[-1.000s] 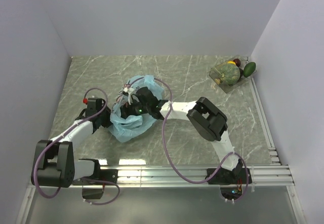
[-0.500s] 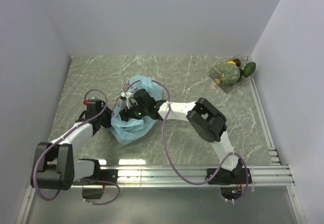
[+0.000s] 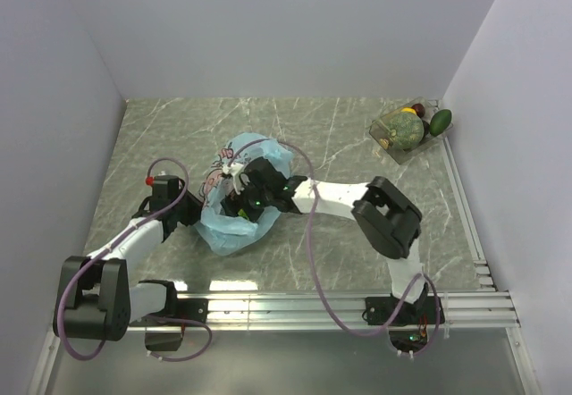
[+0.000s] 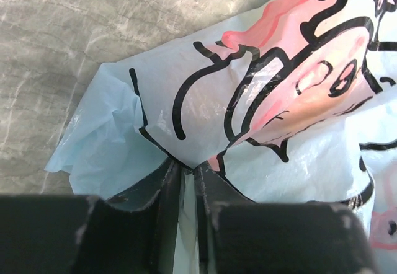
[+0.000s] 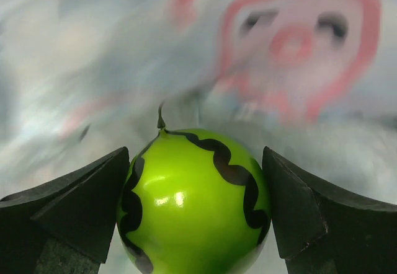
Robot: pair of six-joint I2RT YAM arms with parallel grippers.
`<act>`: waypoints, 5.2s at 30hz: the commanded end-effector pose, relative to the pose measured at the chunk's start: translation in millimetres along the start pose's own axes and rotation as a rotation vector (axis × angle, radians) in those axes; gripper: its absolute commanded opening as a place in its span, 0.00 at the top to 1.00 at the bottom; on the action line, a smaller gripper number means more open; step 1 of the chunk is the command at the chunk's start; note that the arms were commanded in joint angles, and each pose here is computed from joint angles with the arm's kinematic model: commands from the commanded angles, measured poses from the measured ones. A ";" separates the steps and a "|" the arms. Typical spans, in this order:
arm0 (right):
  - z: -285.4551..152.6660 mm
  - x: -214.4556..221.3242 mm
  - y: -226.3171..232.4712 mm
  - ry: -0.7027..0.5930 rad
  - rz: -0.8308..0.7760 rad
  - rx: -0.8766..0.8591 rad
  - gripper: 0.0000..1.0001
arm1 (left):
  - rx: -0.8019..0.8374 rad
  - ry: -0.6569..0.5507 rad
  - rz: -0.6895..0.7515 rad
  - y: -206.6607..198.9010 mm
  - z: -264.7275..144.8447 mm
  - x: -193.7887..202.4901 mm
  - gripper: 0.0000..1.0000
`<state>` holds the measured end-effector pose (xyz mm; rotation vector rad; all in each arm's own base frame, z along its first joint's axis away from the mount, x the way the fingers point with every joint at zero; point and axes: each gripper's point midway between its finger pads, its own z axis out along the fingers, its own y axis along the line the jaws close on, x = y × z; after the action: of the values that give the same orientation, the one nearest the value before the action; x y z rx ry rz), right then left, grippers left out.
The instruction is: Untie the knot of the plastic bag and take out the fruit
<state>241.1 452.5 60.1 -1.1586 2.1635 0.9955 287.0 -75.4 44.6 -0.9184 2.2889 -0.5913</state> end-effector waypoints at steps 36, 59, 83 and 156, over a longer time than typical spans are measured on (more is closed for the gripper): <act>-339.7 -192.8 -5.6 -0.753 -0.103 0.518 1.00 | -0.067 -0.451 0.399 -61.2 -119.8 -107.8 0.12; -550.7 -58.4 -434.1 -0.831 0.668 1.636 0.98 | -0.094 -0.645 0.454 -50.0 -133.7 -115.3 0.09; -518.0 13.5 -536.3 -0.665 0.704 1.558 0.25 | -0.048 -0.702 0.459 -52.2 -139.7 -121.2 0.11; -255.8 -147.7 15.6 -0.599 -0.215 0.185 0.18 | 0.134 -0.223 0.821 -123.5 -96.8 -19.6 0.58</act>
<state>311.2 312.6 305.4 -0.7469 1.7003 0.7769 279.1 -148.5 192.6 0.1883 2.1746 -0.3868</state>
